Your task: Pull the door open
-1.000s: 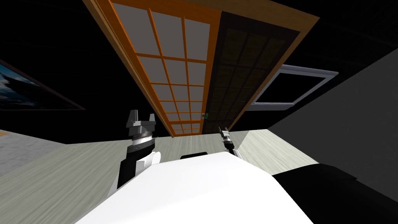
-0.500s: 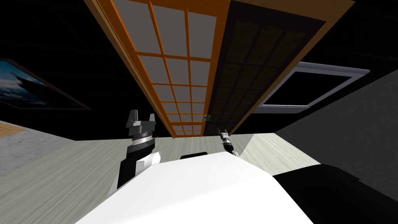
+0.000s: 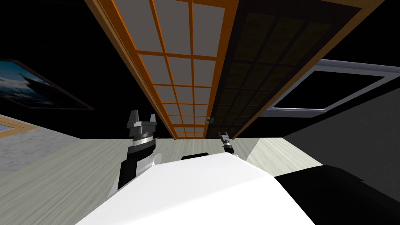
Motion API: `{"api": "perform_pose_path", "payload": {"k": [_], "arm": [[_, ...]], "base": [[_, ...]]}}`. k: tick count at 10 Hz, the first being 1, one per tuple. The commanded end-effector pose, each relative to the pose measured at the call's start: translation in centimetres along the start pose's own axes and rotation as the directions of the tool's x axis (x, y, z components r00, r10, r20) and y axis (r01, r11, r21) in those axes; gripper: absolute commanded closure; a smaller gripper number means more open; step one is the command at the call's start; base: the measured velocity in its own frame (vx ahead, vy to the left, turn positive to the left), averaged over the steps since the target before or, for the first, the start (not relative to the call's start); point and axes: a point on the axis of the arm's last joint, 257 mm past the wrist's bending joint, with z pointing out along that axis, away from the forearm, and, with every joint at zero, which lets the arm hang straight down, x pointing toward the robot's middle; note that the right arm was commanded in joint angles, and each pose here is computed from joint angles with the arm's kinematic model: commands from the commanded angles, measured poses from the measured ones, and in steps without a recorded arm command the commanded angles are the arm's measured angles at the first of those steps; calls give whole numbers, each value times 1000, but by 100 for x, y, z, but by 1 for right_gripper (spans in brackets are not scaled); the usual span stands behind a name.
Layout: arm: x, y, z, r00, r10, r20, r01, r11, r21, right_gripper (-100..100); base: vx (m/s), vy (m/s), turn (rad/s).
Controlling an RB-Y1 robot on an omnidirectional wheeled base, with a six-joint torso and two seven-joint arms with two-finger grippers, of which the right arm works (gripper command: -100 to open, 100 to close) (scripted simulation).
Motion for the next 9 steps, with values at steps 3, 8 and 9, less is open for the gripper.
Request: {"api": "perform_pose_path", "payload": {"k": [3,8,9], "arm": [[215,62,-82,999,-26,-36,26,1000,4,-100],[449,201,-182,996,-42,-73,43,999,3,-100],[427,181,-172,997,-40,-69,40,999,4,-100]], "base": [[124,-11,78],[128,-20,62],[81,-16,19]]}}
